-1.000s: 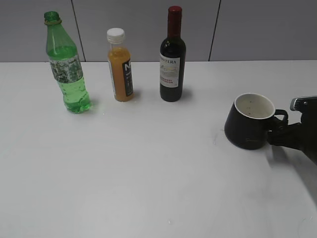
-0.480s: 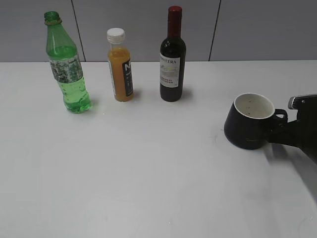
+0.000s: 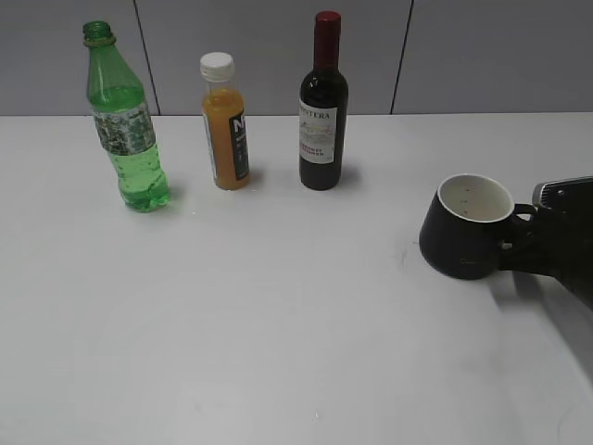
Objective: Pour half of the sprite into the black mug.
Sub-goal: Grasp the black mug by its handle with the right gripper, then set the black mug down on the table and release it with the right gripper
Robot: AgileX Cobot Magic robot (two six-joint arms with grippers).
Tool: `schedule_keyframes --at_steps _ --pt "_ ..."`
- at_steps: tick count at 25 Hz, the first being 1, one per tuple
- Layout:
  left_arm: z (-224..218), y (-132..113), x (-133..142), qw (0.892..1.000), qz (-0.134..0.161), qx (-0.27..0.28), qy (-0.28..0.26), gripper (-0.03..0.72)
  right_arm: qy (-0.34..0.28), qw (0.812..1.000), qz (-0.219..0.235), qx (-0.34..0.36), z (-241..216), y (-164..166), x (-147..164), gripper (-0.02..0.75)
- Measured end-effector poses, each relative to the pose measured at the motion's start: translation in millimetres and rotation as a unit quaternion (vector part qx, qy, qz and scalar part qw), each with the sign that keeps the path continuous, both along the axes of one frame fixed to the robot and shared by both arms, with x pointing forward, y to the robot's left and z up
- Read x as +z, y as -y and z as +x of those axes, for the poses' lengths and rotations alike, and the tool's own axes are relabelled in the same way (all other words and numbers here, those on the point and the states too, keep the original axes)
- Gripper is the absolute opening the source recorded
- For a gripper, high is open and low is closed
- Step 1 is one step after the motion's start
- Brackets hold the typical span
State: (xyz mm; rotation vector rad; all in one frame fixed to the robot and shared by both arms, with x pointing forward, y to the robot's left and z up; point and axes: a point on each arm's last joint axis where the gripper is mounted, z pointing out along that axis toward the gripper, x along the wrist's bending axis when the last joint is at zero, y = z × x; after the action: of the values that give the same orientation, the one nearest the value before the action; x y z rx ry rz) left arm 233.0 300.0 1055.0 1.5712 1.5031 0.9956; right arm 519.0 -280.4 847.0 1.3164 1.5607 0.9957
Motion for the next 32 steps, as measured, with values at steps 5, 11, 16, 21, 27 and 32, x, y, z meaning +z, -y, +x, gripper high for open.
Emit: schedule_keyframes --at_steps 5,11,16,21,27,32 --pt "0 0 0 1.000 0.000 0.000 0.000 0.526 0.000 1.000 0.000 0.007 0 -1 0 0.242" --pt "0 0 0 1.000 0.000 0.000 0.000 0.526 0.000 1.000 0.000 0.011 0 -2 0 0.078" --pt "0 0 0 1.000 0.000 0.000 0.000 0.526 0.002 1.000 0.004 0.009 1 -2 0 0.054" --pt "0 0 0 1.000 0.000 0.000 0.000 0.526 0.003 1.000 0.007 0.011 1 -2 1 0.050" --pt "0 0 0 1.000 0.000 0.000 0.000 0.526 0.003 0.999 0.022 0.027 1 -6 4 0.046" --pt "0 0 0 1.000 0.000 0.000 0.000 0.526 0.004 0.995 0.034 0.094 -2 -18 17 0.033"
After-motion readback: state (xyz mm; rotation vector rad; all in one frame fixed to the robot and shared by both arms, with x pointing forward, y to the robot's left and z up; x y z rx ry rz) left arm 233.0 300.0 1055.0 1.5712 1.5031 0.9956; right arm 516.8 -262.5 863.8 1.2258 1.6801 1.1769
